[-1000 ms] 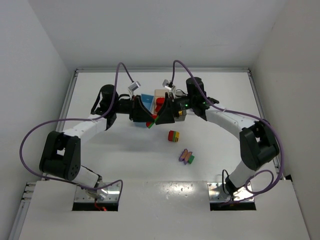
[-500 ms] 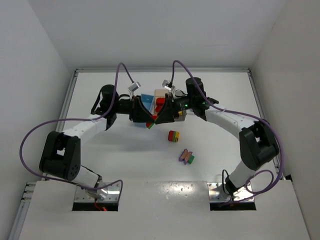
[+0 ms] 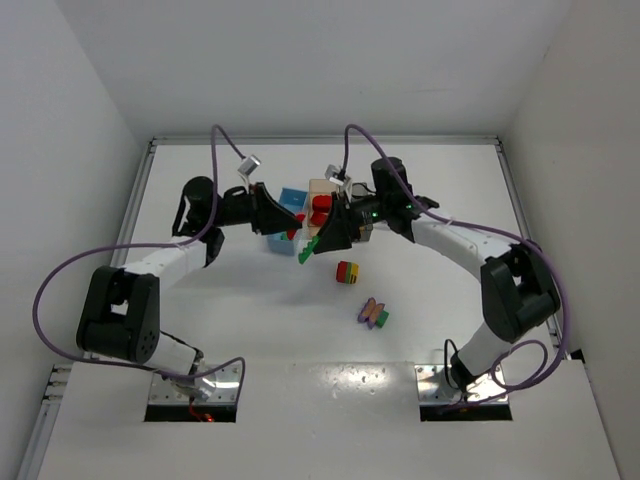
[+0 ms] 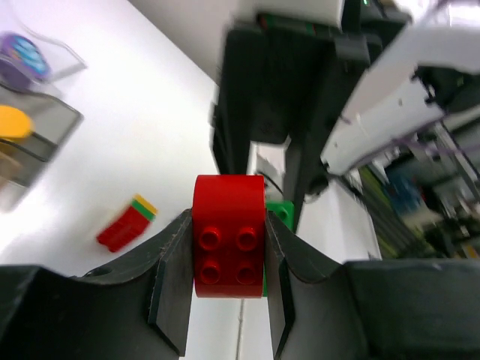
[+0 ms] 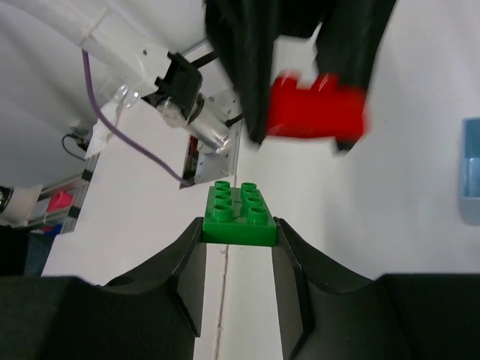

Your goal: Sort the legos into containers by color

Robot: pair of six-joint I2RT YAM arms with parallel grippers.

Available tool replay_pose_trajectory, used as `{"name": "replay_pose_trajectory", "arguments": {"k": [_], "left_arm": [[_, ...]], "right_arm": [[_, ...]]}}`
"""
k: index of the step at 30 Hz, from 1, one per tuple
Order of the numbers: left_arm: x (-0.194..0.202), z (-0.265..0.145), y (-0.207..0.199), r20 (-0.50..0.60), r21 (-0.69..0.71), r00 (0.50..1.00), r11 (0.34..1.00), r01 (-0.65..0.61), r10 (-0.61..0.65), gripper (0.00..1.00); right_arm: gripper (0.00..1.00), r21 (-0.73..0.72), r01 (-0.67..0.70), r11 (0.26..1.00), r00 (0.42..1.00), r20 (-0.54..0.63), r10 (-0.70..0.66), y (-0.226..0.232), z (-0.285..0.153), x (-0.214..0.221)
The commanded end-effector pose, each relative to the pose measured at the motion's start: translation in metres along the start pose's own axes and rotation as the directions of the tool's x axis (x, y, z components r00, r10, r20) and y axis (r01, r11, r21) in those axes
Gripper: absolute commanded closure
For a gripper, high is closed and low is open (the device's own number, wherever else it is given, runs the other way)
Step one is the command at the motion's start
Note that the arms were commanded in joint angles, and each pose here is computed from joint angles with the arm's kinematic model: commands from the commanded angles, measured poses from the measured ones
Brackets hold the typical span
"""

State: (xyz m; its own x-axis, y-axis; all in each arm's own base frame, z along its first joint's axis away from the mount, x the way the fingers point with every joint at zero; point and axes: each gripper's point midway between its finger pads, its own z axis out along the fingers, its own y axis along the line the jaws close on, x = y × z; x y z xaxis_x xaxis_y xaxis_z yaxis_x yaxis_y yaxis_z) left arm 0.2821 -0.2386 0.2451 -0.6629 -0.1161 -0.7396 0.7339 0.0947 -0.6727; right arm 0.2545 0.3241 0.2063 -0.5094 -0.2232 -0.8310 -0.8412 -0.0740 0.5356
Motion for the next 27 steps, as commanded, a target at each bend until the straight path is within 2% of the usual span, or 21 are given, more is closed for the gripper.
{"name": "replay_pose_trajectory", "arguments": {"k": [1,8,10,12,14,15,18,19,21,24,27], "left_arm": [[-0.040,-0.008,-0.006,0.129,-0.027,0.985,0.993,-0.112,0.115,0.63],[-0.042,-0.010,0.002,0.131,-0.052,0.985,0.993,-0.104,0.110,0.61],[-0.046,-0.010,0.014,0.135,-0.113,0.984,0.988,-0.102,0.117,0.61],[-0.039,-0.009,0.036,0.062,-0.228,0.990,0.968,-0.108,0.125,0.66],[-0.034,-0.010,0.052,0.032,-0.339,0.993,0.936,-0.094,0.112,0.69],[-0.042,-0.008,0.055,0.023,-0.390,0.983,0.907,-0.158,0.181,0.69],[-0.040,-0.009,0.063,0.007,-0.491,0.978,0.853,-0.178,0.209,0.70],[-0.044,-0.013,0.070,0.017,-0.558,0.974,0.810,-0.178,0.225,0.70],[-0.044,-0.003,0.067,-0.004,-0.574,0.969,0.793,-0.203,0.245,0.70],[-0.039,0.009,0.083,-0.031,-0.625,0.973,0.755,-0.199,0.230,0.70],[-0.033,0.028,0.096,-0.066,-0.633,0.973,0.744,-0.213,0.222,0.70]], "right_arm": [[0.98,-0.072,0.098,0.993,0.995,-0.008,-0.099,0.027,-0.005,0.000],[0.98,-0.031,0.106,0.994,0.994,-0.025,-0.107,0.025,-0.014,0.010],[0.98,0.024,0.093,0.995,0.995,-0.031,-0.093,0.012,-0.022,0.016],[0.98,0.130,0.089,0.987,0.996,-0.042,-0.084,-0.002,-0.032,0.020],[0.98,0.284,0.058,0.957,0.998,-0.025,-0.053,-0.028,-0.047,0.022],[0.98,0.359,0.053,0.932,0.999,-0.015,-0.051,-0.040,-0.054,0.021],[0.98,0.485,0.010,0.875,0.999,0.030,-0.028,-0.060,-0.072,0.014],[0.98,0.542,0.015,0.841,0.999,0.032,-0.038,-0.069,-0.079,0.013],[0.98,0.628,-0.032,0.778,0.998,0.065,-0.011,-0.085,-0.095,0.013],[0.98,0.678,-0.056,0.733,0.995,0.102,-0.019,-0.093,-0.109,0.006],[0.98,0.696,-0.081,0.713,0.992,0.129,-0.013,-0.097,-0.118,0.003]]}}
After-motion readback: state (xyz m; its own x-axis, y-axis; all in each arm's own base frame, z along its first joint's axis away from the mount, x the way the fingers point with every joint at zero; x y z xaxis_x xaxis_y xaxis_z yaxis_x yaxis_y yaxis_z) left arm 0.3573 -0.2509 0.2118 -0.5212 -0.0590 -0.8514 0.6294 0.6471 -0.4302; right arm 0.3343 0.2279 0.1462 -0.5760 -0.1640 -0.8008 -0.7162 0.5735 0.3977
